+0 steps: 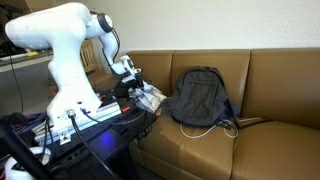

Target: Move a cloth to the right

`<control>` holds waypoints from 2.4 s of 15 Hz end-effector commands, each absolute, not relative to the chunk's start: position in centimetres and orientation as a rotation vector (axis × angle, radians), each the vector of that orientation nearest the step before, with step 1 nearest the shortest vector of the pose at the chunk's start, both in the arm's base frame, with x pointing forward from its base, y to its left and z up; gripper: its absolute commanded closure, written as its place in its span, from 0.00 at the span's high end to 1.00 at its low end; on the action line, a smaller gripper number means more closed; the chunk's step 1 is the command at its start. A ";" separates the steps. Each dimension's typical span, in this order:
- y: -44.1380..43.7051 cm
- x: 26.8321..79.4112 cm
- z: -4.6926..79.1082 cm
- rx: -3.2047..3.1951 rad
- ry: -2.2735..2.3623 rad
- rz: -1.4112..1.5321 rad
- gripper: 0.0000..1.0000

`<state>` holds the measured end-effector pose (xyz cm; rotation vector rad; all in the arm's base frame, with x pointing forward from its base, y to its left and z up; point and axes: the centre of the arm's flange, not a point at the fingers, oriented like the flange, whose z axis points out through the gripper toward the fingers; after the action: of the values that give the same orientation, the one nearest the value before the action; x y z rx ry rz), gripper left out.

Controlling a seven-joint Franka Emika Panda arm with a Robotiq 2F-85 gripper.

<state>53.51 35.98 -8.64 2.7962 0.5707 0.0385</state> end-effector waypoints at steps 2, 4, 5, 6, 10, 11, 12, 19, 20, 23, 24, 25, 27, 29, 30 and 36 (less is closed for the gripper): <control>35.3 54.1 -7.7 2.879 0.478 0.012 0.12; 34.6 53.5 -5.5 2.912 0.414 0.002 0.00; 34.6 54.1 -4.2 2.927 0.394 0.041 0.00; 34.4 54.6 -1.5 2.917 0.368 0.091 0.00; 34.1 54.6 6.5 2.895 0.357 0.328 0.02; 34.0 54.6 8.5 2.897 0.377 0.391 0.03; 33.9 54.6 10.5 2.897 0.389 0.472 0.03; 35.1 56.7 18.2 2.956 0.220 0.786 0.10; 35.2 56.6 18.5 2.959 0.220 0.782 0.10; 35.6 56.8 17.3 2.941 0.214 0.768 0.03; 36.0 57.7 18.2 2.982 0.176 0.803 0.03; 36.3 58.4 19.6 3.014 0.115 0.861 0.03; 36.5 59.8 24.2 3.080 -0.010 0.951 0.03; 35.8 61.0 29.6 3.120 -0.144 1.034 0.03; 35.0 61.3 32.2 3.123 -0.217 1.092 0.03; 32.1 63.6 40.1 3.116 -0.439 1.275 0.10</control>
<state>63.63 32.05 40.14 3.1159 -0.4395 1.2757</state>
